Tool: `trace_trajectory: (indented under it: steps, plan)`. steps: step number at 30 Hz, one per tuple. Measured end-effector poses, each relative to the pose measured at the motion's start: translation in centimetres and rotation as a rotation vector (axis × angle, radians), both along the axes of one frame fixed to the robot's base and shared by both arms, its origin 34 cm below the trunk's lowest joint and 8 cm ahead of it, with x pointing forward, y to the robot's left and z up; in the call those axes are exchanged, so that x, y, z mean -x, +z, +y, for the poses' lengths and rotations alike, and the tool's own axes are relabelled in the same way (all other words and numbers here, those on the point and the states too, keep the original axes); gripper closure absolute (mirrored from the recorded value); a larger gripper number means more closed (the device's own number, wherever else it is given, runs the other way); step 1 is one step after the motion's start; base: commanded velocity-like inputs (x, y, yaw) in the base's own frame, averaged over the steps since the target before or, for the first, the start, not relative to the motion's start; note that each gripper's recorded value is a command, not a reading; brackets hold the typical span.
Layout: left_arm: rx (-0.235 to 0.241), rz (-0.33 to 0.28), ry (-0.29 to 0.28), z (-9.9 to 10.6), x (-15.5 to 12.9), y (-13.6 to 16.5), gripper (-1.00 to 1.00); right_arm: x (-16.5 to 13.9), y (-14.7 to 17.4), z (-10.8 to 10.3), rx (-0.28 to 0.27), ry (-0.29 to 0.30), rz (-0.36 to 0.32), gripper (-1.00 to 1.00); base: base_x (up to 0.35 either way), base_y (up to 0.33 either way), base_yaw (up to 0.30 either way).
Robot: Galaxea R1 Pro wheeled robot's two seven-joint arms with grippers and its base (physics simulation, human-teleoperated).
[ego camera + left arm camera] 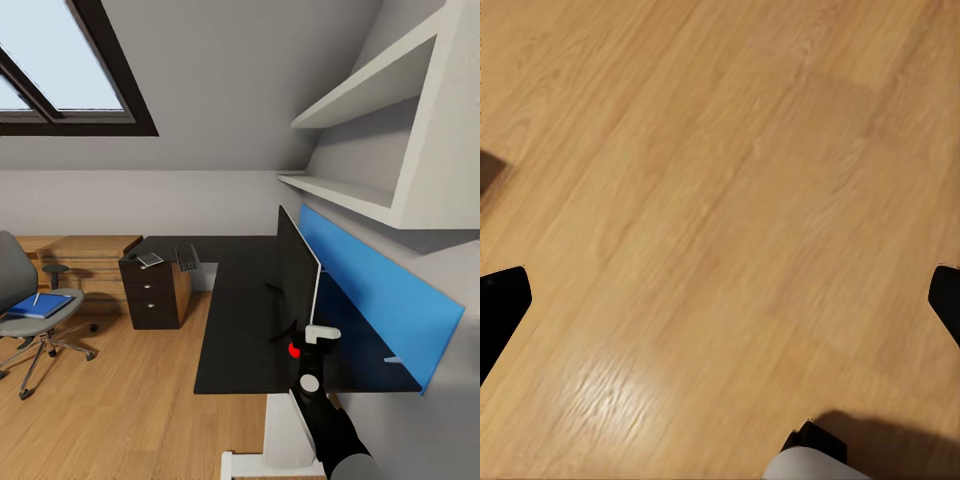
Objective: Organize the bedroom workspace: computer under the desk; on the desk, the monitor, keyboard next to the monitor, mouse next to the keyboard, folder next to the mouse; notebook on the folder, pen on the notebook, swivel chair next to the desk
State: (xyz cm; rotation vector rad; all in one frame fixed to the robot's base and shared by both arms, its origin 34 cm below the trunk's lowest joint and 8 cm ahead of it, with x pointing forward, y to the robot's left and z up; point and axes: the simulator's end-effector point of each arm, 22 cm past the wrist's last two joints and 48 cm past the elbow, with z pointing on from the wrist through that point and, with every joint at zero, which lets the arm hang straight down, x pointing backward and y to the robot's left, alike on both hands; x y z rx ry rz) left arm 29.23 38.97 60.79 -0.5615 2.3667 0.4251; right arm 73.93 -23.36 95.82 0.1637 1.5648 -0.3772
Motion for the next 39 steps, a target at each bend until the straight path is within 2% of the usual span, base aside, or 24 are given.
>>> trace_trajectory:
  steps: [18, 21, 23, 25, 26, 27, 28, 29, 30, 31, 34, 35, 38, 39]
  plan:
    - [0.001, 0.001, 0.000, 0.0, 0.0, 0.0, -1.00, -0.1, 0.4, 0.1, 0.003, 0.001, 0.002, -1.00, -0.321, 0.000, 0.000]
    - [0.001, 0.001, 0.000, 0.0, 0.0, 0.0, -1.00, -0.2, 1.5, -0.8, 0.007, -0.030, 0.053, -1.00, -0.334, 0.000, 0.000]
    - [0.001, 0.001, 0.000, 0.0, 0.0, 0.0, -1.00, -0.1, 1.2, -1.2, -0.022, -0.045, 0.100, -1.00, -0.334, 0.000, 0.000]
    - [0.000, 0.002, 0.000, 0.0, 0.0, 0.0, -1.00, 0.2, -0.1, -1.4, -0.108, -0.059, 0.180, -1.00, -0.335, 0.000, 0.000]
    - [0.000, 0.002, -0.001, 0.0, 0.0, 0.0, -1.00, 0.3, -0.4, -1.4, -0.134, -0.059, 0.201, -1.00, -0.335, 0.000, 0.000]
    - [0.000, 0.001, -0.001, 0.0, 0.0, 0.0, -1.00, 0.5, -1.0, -1.1, -0.181, -0.056, 0.237, -1.00, -0.335, 0.000, 0.000]
    - [0.000, 0.001, -0.001, 0.0, 0.0, 0.0, -1.00, 0.6, -1.3, -0.9, -0.204, -0.051, 0.253, -1.00, -0.327, 0.000, 0.000]
    - [0.000, 0.001, 0.000, 0.0, 0.0, 0.0, -1.00, 0.7, -1.4, -0.1, -0.259, -0.032, 0.279, -1.00, -0.321, 0.000, 0.000]
    - [0.000, 0.001, 0.000, 0.0, 0.0, 0.0, -1.00, 0.7, -1.3, 0.3, -0.274, -0.024, 0.284, -1.00, -0.280, 0.173, -0.017]
    - [0.000, 0.001, 0.000, 0.0, 0.0, 0.0, -1.00, 0.6, -0.7, 2.6, -0.317, 0.031, 0.294, -1.00, -0.269, 0.191, -0.018]
    - [0.000, 0.001, 0.000, 0.0, 0.0, 0.0, -1.00, 0.6, -0.5, 3.5, -0.313, 0.052, 0.296, -1.00, -0.165, 0.261, -0.007]
    - [-0.001, 0.000, -0.001, 0.0, 0.0, 0.0, -1.00, 0.7, -0.7, 5.0, -0.296, 0.085, 0.302, -1.00, -0.022, 0.318, 0.000]
    - [-0.001, 0.000, -0.001, 0.0, 0.0, 0.0, -1.00, 0.8, -1.3, 5.3, -0.290, 0.091, 0.314, -1.00, -0.007, 0.322, 0.000]
    - [-0.001, 0.000, -0.001, 0.0, 0.0, 0.0, -1.00, 0.8, -1.5, 6.7, -0.268, 0.121, 0.312, -1.00, -0.001, 0.326, 0.000]
